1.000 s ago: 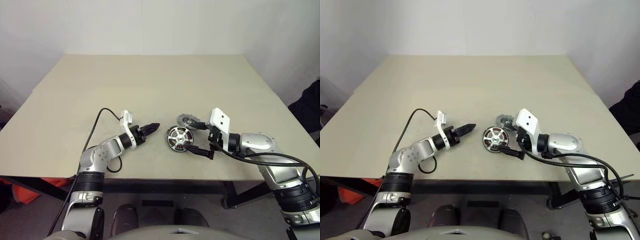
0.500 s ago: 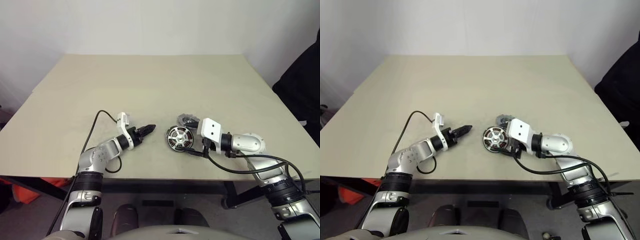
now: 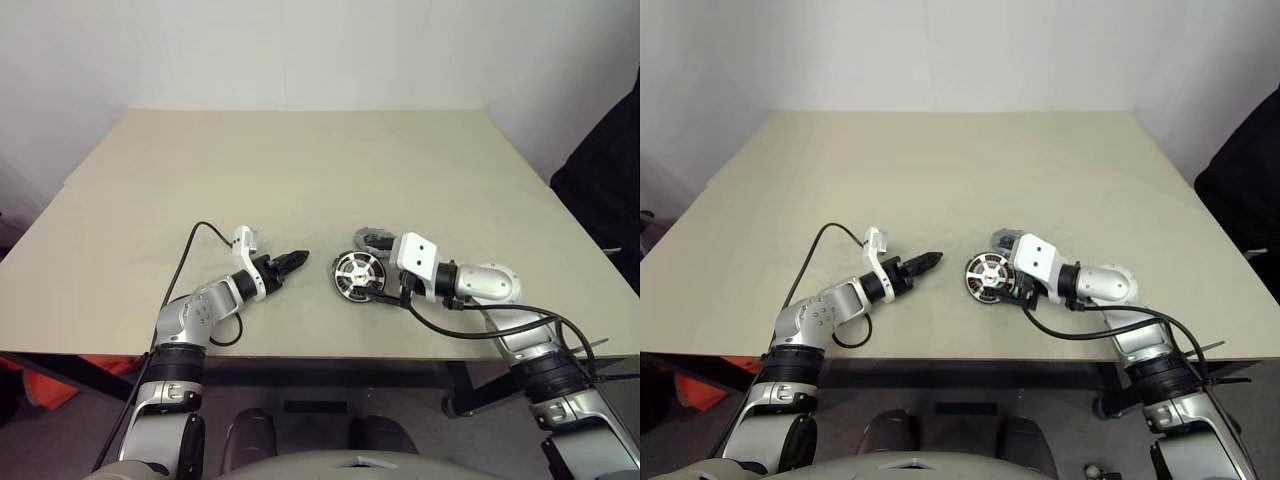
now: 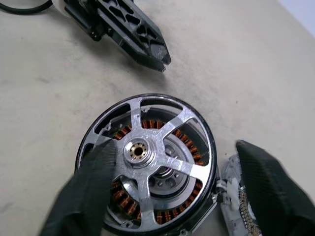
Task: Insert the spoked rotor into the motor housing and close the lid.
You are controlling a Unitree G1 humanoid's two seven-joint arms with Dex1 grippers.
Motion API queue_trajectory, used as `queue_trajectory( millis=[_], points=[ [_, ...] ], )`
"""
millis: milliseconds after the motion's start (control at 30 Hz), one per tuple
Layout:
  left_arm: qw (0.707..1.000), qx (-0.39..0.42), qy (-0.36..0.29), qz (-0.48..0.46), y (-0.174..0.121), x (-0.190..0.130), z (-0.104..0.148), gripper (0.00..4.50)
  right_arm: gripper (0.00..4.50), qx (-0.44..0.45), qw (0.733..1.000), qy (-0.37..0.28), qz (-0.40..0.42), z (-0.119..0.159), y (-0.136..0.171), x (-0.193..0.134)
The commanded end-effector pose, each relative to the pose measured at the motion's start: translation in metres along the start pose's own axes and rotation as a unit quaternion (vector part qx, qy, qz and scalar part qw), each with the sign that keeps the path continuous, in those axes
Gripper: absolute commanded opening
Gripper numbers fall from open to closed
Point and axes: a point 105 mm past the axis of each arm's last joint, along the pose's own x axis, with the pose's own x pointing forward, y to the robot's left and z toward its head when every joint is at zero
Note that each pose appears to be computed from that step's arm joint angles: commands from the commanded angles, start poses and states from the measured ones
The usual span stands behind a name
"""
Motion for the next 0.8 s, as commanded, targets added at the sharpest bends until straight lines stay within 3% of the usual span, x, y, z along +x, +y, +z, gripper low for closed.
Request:
queue_trajectory(
  millis=[33,233,733,800],
  points=[
    [1.0,0.016,-0.014,-0.005,-0.0046,-0.0007,0.0087,2.3,3.21,-0.018,1.0,-0.008,-0.021,0.0073,-0.0114,-0.001],
    [1.0,0.015,-0.013,-0.003,-0.0046,-0.0007,0.0071,2.3,1.12,-0.019,1.0,-0.011,-0.023,0.0081,-0.0128,-0.0024],
    [1.0,0.015,-0.011,0.006,-0.0013,-0.0026,0.0041,2.3,1.12,-0.004,1.0,-0.022,-0.013,0.0118,-0.012,0.0014],
    [1.0,0.015,-0.011,0.007,-0.0007,-0.0029,0.0045,2.3,0.73,0.003,1.0,-0.02,-0.004,0.0102,-0.0089,0.0018]
  ],
)
